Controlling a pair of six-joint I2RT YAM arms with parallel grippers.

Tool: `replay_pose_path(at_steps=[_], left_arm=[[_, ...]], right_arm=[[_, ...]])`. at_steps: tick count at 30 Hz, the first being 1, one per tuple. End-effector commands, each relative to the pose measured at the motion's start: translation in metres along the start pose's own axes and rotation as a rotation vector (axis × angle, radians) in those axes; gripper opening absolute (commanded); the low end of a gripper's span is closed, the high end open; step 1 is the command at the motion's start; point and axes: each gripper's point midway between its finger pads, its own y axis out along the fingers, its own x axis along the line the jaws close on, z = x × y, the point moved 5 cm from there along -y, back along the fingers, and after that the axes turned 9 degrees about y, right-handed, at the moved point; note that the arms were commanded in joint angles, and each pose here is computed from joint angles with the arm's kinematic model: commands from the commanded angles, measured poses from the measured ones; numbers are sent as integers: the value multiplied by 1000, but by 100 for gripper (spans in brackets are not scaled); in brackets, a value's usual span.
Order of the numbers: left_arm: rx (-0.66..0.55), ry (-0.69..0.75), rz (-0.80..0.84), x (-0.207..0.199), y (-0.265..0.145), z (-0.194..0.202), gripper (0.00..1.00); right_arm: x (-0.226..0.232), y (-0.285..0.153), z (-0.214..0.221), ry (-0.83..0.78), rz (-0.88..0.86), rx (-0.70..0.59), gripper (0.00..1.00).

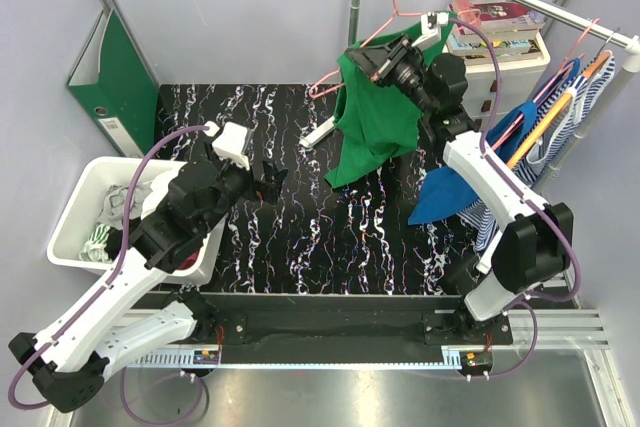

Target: Place the tank top on the hanger

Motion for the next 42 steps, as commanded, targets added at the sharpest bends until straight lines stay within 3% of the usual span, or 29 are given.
replay_pose_path(at_steps=[1, 21, 35, 40, 42], left_arm=[[-64, -26, 14, -1, 2, -13, 99], [-81, -40, 28, 1, -3, -13, 99], [-80, -44, 48, -2, -3, -13, 99], [-77, -45, 50, -2, -2, -13, 99], [-75, -45, 50, -2, -2, -12, 99]], right_arm=[[42, 8, -33, -10, -134, -41, 0], [16, 41, -88, 187, -32, -183, 0], [-19, 30, -73, 222, 77, -214, 0], [-12, 24, -72, 198, 71, -208, 0], [-7, 20, -74, 168, 75, -212, 9]])
